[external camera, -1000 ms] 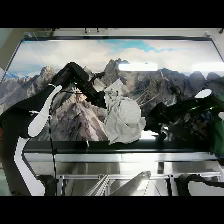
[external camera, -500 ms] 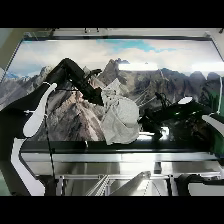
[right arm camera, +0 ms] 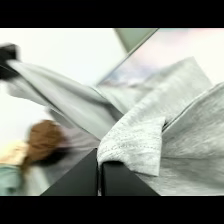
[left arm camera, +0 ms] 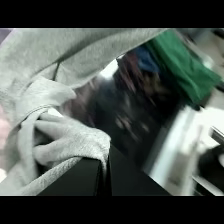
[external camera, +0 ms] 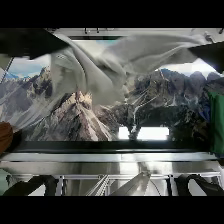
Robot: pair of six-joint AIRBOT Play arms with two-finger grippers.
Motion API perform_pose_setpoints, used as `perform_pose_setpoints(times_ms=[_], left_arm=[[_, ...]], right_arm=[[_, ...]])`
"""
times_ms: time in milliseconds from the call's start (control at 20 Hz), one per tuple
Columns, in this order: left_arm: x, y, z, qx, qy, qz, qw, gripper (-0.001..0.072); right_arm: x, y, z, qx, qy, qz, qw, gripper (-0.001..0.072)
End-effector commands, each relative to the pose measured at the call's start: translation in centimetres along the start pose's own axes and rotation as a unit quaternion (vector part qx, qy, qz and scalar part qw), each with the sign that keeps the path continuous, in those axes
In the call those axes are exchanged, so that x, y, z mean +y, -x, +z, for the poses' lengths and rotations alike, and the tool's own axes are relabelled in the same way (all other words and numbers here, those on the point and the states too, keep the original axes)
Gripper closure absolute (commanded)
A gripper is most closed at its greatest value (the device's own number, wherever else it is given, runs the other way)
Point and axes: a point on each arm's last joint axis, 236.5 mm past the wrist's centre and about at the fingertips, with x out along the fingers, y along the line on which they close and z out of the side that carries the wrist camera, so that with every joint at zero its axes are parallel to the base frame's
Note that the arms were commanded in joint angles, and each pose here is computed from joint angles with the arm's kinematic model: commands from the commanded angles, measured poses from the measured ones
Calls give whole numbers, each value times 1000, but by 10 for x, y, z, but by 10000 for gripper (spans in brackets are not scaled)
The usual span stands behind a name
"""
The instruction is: Fold the shirts.
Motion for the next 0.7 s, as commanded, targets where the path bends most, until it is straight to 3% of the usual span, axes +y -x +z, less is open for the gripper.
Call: perform_pose_setpoints(times_ms=[0, 50, 300, 450, 650], left_arm=[[-20, 110, 20, -150, -67, 211, 963, 691], [-6, 121, 4, -145, -46, 255, 955, 690], [50, 115, -42, -101, 5, 312, 945, 689], [116, 68, -64, -32, 57, 279, 958, 689], [216, -27, -140, 81, 173, 198, 961, 682]], right_arm=[[24, 49, 27, -71, 119, -171, 976, 698], [22, 58, 32, -81, 136, -201, 967, 697], [-8, 63, 50, -110, 124, -233, 958, 697], [-90, 27, 17, -43, 32, -217, 975, 696], [-206, -51, -101, 92, -134, -178, 970, 695]])
